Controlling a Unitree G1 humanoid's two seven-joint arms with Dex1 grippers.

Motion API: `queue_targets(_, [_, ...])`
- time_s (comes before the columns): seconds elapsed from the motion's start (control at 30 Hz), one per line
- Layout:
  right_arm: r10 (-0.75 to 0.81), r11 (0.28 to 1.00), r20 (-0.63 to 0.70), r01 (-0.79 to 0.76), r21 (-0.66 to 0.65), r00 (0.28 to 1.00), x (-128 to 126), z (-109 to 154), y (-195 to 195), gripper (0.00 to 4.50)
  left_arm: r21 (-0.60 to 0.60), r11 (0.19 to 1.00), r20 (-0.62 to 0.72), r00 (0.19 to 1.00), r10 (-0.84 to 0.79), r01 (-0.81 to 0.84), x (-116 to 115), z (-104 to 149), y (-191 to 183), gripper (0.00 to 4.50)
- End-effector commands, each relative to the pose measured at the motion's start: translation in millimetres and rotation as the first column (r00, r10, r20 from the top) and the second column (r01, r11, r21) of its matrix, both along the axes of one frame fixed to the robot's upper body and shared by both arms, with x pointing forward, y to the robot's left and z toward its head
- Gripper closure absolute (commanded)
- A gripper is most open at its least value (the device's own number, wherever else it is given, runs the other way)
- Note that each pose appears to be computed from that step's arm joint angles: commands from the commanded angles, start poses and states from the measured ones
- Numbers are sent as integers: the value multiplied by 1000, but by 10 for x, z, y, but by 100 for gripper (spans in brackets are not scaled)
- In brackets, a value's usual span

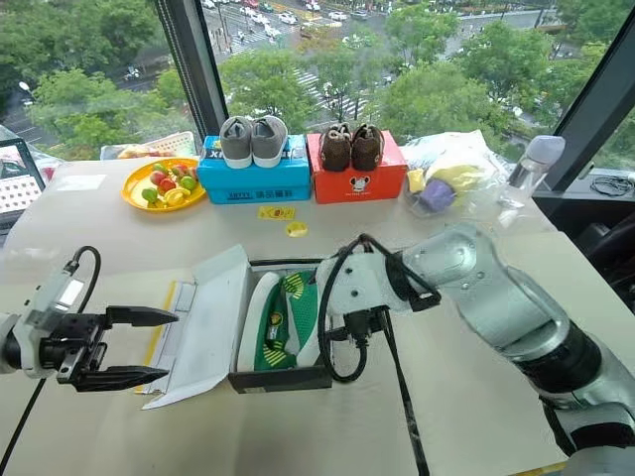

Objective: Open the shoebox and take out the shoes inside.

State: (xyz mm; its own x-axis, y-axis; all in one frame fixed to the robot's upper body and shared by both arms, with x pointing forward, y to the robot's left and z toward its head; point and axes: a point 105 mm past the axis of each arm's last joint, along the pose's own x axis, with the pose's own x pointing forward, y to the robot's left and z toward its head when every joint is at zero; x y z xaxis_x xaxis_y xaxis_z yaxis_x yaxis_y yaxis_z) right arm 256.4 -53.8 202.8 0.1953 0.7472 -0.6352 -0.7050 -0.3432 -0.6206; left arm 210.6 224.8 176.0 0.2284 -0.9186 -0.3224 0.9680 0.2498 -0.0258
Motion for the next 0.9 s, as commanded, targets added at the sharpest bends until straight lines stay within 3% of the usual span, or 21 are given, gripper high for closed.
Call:
queue_targets(0.03, [77, 996, 93, -72, -58, 993, -2, -35, 1, 28, 11, 1000, 26, 999, -21, 21, -3, 76, -30, 0])
queue_targets(0.4, [218, 970, 107, -203, -134, 970, -100, -84, 8, 28, 9, 1000, 31, 999, -23, 23, -2, 80, -41, 0])
queue_targets(0.7, [251, 956, 209, -208, -209, 945, 114, -296, 101, 28, 6, 1000, 32, 999, -25, 25, -10, 79, -48, 0])
queue_targets(0.9, [288, 942, 202, -240, -234, 936, 125, -413, 129, 28, 10, 1000, 33, 999, -23, 23, -10, 74, -40, 0])
